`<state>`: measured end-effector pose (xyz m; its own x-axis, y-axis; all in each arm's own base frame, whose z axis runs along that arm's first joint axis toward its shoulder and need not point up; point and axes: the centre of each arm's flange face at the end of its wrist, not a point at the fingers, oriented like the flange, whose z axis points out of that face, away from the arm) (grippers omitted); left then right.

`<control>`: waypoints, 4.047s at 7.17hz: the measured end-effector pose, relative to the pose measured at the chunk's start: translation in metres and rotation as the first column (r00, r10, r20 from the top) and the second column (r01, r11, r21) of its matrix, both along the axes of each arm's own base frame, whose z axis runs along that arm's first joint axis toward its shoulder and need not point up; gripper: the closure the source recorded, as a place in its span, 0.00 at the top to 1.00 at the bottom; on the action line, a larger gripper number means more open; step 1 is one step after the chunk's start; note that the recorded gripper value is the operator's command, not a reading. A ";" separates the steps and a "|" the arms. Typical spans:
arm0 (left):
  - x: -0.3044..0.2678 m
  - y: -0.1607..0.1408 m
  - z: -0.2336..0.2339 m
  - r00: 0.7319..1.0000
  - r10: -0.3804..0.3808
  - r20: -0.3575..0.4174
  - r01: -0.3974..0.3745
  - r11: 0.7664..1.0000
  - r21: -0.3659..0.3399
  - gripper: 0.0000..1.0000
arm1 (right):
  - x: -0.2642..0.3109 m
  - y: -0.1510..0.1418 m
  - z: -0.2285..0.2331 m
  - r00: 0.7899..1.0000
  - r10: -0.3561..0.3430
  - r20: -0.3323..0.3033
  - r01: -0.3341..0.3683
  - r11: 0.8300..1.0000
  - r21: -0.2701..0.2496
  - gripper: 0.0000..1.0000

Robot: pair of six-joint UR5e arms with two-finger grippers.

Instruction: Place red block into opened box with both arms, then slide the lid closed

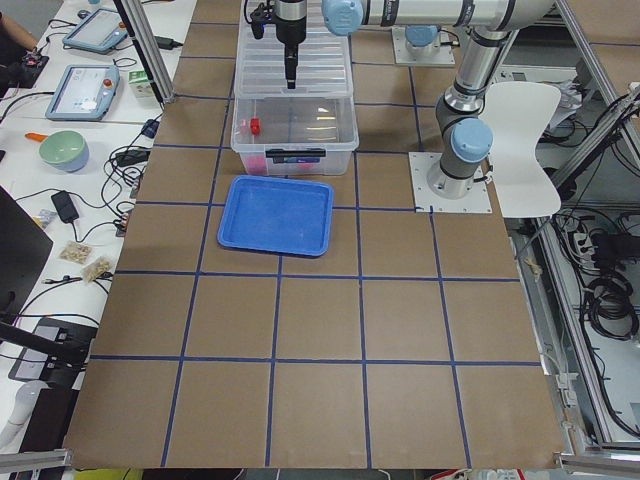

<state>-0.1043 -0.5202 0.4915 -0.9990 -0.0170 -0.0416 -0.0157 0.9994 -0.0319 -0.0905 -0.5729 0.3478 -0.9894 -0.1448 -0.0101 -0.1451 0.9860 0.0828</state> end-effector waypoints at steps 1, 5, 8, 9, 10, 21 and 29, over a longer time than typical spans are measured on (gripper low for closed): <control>0.000 0.000 0.000 1.000 0.000 -0.001 0.000 1.000 -0.001 1.00 | 0.003 0.001 -0.003 1.000 -0.001 0.002 0.001 1.000 0.005 1.00; -0.001 0.004 0.003 1.000 -0.002 -0.001 0.002 1.000 -0.005 1.00 | 0.042 -0.002 -0.006 1.000 -0.030 -0.004 0.031 0.999 0.011 1.00; -0.001 0.006 0.003 1.000 -0.002 0.000 0.002 1.000 -0.004 1.00 | 0.068 -0.004 -0.007 0.998 -0.064 0.003 0.064 0.998 0.010 1.00; -0.001 0.006 0.003 1.000 -0.002 0.000 0.002 1.000 -0.004 1.00 | 0.074 -0.005 -0.009 0.996 -0.088 0.013 0.088 0.996 0.012 1.00; -0.001 0.006 0.002 1.000 -0.002 0.000 0.002 1.000 -0.004 1.00 | 0.084 -0.006 -0.012 0.995 -0.098 0.017 0.097 0.995 0.017 1.00; -0.001 0.006 0.002 1.000 -0.004 0.002 0.004 1.000 -0.002 1.00 | 0.150 -0.007 -0.012 0.990 -0.142 0.002 0.142 0.990 0.014 1.00; -0.001 0.007 0.003 1.000 -0.007 0.003 0.007 1.000 -0.004 1.00 | 0.172 0.042 0.076 0.983 -0.184 -0.005 0.184 0.983 -0.023 1.00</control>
